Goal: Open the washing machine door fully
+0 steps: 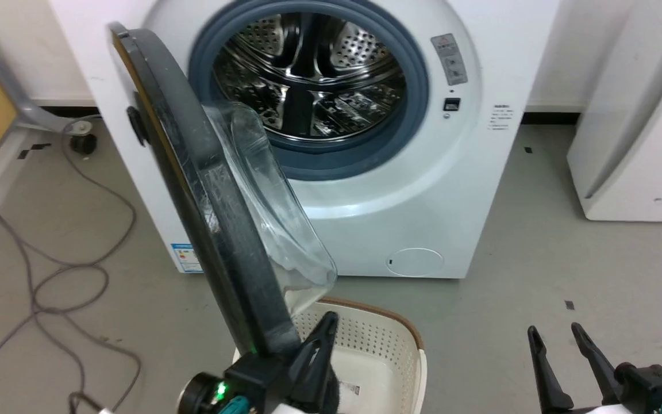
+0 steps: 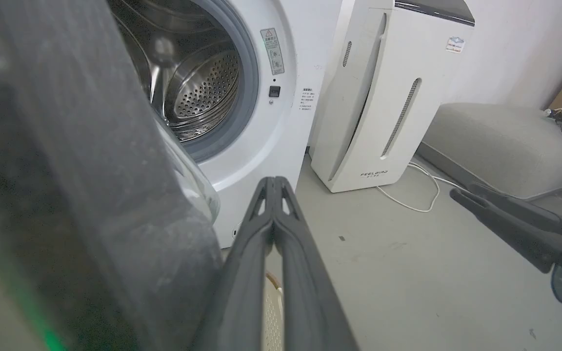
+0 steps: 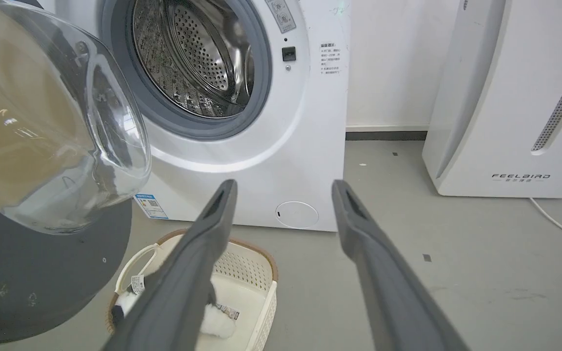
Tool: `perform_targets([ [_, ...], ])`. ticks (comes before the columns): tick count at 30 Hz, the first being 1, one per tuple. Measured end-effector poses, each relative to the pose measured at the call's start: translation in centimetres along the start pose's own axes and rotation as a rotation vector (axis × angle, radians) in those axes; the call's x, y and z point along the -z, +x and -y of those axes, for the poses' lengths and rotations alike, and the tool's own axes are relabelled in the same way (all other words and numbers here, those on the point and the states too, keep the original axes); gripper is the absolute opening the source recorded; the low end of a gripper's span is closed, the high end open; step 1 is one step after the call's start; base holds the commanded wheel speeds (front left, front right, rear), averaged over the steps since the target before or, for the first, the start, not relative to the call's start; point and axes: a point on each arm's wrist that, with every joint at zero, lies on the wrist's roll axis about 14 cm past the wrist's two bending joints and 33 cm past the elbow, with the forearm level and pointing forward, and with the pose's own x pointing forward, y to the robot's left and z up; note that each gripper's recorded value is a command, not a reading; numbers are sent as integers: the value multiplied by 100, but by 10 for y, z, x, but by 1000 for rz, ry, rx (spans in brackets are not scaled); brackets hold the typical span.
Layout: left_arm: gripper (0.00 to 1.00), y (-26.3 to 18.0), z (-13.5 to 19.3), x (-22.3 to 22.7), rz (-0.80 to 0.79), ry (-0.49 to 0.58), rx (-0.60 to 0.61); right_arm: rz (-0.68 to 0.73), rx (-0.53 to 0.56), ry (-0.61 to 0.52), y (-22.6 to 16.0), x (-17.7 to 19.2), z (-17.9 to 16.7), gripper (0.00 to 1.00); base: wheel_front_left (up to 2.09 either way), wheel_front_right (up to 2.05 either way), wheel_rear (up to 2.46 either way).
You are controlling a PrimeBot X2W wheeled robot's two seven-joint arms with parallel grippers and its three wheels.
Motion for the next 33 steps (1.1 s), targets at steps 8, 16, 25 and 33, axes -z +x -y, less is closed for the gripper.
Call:
perform_targets([
  [8, 0, -26, -29, -12, 35, 12, -127, -7, -61, -9, 10, -1, -18, 100, 0, 0, 0],
  [16, 0, -55, -59, -11, 30, 18, -267, -11, -124, -19, 23, -1, -36, 100, 0, 0, 0],
  [25, 0, -89, -104, -21, 70, 53, -463, -32, -216, -21, 38, 5, -65, 100, 0, 0, 0],
  [33, 0, -121, -159, -11, 44, 91, -630, -63, -268, -20, 45, 13, -82, 100, 0, 0, 0],
])
